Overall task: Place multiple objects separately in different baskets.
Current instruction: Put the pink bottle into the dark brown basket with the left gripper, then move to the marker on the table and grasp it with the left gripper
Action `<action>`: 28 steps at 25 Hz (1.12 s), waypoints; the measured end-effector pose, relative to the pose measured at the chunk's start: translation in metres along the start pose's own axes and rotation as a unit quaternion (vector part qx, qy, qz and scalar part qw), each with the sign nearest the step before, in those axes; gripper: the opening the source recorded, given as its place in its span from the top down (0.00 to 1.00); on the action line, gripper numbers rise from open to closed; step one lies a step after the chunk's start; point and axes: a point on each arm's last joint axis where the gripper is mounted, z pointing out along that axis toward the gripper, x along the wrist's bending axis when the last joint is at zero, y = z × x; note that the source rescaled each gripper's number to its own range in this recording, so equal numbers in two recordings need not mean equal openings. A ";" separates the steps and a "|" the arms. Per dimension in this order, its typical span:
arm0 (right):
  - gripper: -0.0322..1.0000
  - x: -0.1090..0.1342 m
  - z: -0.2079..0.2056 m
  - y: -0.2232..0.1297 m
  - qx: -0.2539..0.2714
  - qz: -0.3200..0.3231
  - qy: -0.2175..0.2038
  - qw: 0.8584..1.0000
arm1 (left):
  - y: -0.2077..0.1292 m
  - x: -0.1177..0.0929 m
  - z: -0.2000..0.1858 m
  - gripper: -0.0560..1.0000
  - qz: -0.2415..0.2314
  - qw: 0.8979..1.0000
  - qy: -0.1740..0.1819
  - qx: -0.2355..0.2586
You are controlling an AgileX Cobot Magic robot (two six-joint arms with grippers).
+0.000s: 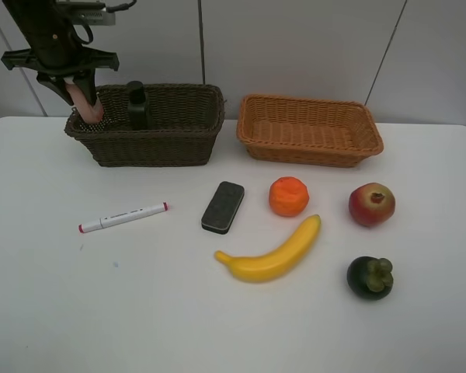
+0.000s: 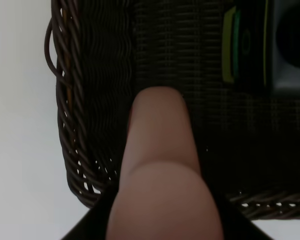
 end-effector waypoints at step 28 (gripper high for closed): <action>0.00 0.000 0.000 0.000 0.000 0.000 0.000 1.000 | -0.046 -0.046 -0.081 0.02 0.180 0.981 -0.065 0.030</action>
